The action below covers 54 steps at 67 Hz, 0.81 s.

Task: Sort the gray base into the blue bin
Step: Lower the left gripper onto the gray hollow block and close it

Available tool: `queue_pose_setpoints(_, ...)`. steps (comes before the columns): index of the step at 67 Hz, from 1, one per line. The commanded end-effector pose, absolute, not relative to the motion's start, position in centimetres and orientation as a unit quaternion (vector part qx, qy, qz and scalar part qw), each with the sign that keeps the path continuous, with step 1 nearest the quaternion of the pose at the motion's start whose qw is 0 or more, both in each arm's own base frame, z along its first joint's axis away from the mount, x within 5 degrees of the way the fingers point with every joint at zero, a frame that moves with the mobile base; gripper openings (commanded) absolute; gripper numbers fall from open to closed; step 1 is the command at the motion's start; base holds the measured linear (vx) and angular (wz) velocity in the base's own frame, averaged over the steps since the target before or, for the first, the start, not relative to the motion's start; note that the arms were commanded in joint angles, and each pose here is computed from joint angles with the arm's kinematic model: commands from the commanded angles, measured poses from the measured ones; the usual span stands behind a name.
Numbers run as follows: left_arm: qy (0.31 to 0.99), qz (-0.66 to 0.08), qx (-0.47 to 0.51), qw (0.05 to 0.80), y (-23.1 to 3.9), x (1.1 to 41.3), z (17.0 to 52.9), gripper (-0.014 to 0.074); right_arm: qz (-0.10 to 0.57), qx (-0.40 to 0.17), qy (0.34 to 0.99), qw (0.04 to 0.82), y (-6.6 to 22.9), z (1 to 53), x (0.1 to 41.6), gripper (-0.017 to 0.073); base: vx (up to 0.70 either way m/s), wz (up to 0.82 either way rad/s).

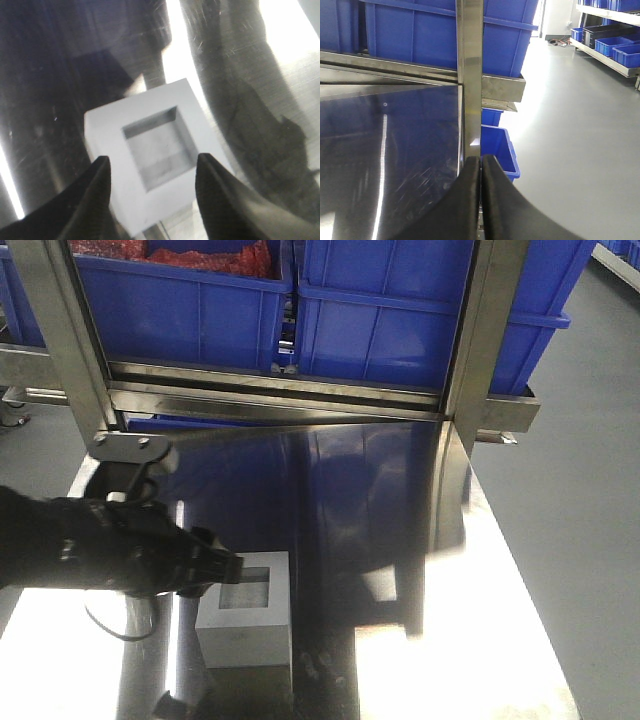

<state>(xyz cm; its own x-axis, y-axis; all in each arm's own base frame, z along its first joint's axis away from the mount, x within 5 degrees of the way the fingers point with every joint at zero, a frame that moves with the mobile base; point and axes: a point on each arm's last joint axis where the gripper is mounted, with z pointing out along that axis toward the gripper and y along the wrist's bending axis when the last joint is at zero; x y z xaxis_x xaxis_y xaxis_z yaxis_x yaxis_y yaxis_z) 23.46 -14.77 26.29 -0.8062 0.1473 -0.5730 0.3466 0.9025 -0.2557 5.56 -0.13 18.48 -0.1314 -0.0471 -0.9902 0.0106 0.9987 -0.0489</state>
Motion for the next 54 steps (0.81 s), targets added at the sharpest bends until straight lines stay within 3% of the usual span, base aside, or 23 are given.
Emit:
queue_pose_setpoints(1, 0.926, -0.173, 0.128, 0.311, -15.8, 24.3, 27.9, 0.0358, -0.026, -0.019, 0.724, 0.689, -0.1, 19.1, 5.6, -0.0005, 0.00, 0.00)
queue_pose_setpoints(17, 0.949, -0.116, 0.102, 0.273, -16.2, 25.8, 26.6, 0.0358, -0.026, -0.019, 0.724, 0.689, -0.1, 19.1, 5.6, -0.0005, 0.00, 0.00)
queue_pose_setpoints(54, 0.964, -0.105, 0.090, 0.229, -17.1, 27.1, 23.2, 0.0358, -0.026, -0.019, 0.724, 0.689, -0.1, 19.1, 5.6, -0.0005, 0.00, 0.00)
